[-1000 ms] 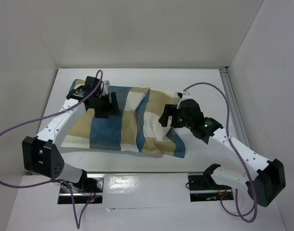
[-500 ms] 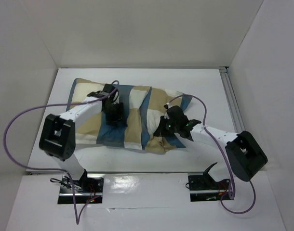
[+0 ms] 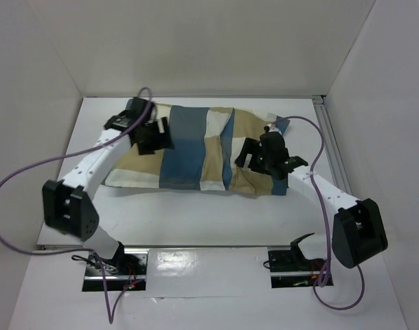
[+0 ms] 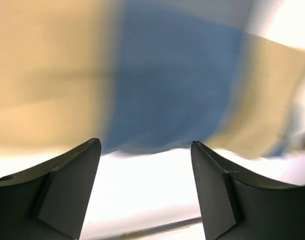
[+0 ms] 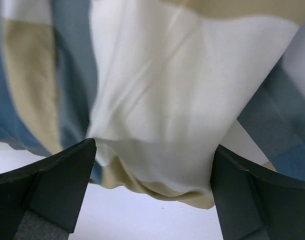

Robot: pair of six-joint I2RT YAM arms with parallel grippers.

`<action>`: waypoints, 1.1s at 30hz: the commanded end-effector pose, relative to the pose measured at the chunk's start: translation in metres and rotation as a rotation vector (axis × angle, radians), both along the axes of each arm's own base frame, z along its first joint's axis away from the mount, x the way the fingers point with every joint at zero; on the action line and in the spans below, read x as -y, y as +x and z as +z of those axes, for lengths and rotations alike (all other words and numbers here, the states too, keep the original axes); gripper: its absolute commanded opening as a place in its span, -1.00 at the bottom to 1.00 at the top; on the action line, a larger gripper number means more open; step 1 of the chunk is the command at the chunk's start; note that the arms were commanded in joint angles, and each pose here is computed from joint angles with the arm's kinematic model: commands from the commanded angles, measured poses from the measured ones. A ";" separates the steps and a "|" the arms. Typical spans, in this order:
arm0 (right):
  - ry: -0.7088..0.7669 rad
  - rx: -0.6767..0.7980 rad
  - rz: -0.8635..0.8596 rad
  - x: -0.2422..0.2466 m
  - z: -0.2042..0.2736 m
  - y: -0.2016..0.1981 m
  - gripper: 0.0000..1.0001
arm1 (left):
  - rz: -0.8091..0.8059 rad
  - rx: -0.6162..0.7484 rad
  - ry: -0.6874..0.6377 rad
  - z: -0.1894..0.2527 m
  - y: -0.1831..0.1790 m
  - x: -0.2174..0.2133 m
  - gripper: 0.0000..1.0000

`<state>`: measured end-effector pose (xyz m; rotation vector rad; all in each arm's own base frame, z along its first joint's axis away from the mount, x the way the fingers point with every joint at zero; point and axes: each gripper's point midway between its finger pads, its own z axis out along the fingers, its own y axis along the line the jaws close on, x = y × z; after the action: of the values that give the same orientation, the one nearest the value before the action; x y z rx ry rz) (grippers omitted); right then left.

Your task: Put the pillow into the pillowcase

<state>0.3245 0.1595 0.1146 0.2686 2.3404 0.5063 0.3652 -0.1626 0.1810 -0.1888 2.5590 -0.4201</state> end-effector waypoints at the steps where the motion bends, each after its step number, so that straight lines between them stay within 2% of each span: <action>1: -0.043 0.144 -0.084 0.023 0.057 0.014 0.94 | 0.339 -0.046 0.083 0.008 -0.041 -0.093 0.71; 2: -0.054 0.187 -0.121 0.032 0.072 0.011 0.94 | 0.457 -0.095 0.074 -0.009 -0.056 -0.122 0.74; 3: -0.067 0.190 -0.151 0.043 0.072 0.008 0.94 | 0.522 -0.094 0.077 -0.012 -0.065 -0.138 0.76; 4: -0.063 0.195 -0.169 0.046 0.077 0.003 0.94 | 0.578 -0.033 0.062 -0.002 -0.072 -0.151 0.80; 5: -0.070 0.199 -0.189 0.054 0.077 -0.001 0.94 | 0.653 -0.063 0.081 -0.019 -0.087 -0.171 0.82; 7: -0.065 0.209 -0.215 0.063 0.081 -0.012 0.94 | 0.712 -0.010 0.059 -0.018 -0.097 -0.183 0.89; 8: -0.054 0.233 -0.229 0.068 0.089 -0.013 0.94 | 0.743 -0.039 0.055 -0.032 -0.106 -0.191 0.89; 11: -0.055 0.181 -0.223 0.070 0.075 -0.023 0.94 | 0.845 -0.065 0.033 -0.047 -0.113 -0.206 0.92; 16: -0.021 0.126 -0.210 0.066 0.054 -0.034 0.94 | 0.767 -0.040 -0.124 -0.068 -0.091 -0.196 0.92; 21: 0.010 0.128 -0.215 0.066 0.058 -0.040 0.96 | 0.779 -0.057 -0.227 -0.097 -0.080 -0.188 0.92; 24: 0.035 0.115 -0.210 0.063 0.056 -0.045 0.96 | 0.761 0.013 -0.275 -0.096 -0.067 -0.187 0.92; 27: 0.059 0.054 -0.221 0.067 0.039 -0.054 0.99 | 0.755 0.086 -0.310 -0.089 -0.053 -0.190 0.61; 28: 0.096 0.024 -0.220 0.062 0.032 -0.060 0.99 | 0.757 0.084 -0.324 -0.089 -0.051 -0.189 0.39; 29: 0.111 0.000 -0.252 0.068 0.025 -0.061 0.99 | 0.757 0.084 -0.324 -0.089 -0.051 -0.189 -0.20; 31: 0.163 -0.076 -0.272 0.067 0.002 -0.071 0.99 | 0.765 0.077 -0.329 -0.084 -0.048 -0.189 -0.87; 32: 0.168 -0.099 -0.285 0.067 -0.006 -0.075 0.99 | 0.756 0.084 -0.338 -0.080 -0.046 -0.188 -1.00; 33: 0.175 -0.118 -0.309 0.070 -0.012 -0.077 0.99 | 0.756 0.084 -0.338 -0.080 -0.046 -0.188 -1.00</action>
<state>0.2620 0.0864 0.1219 0.6318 2.2584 0.4935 0.2989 0.0241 0.0795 -1.2245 2.1751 -0.4706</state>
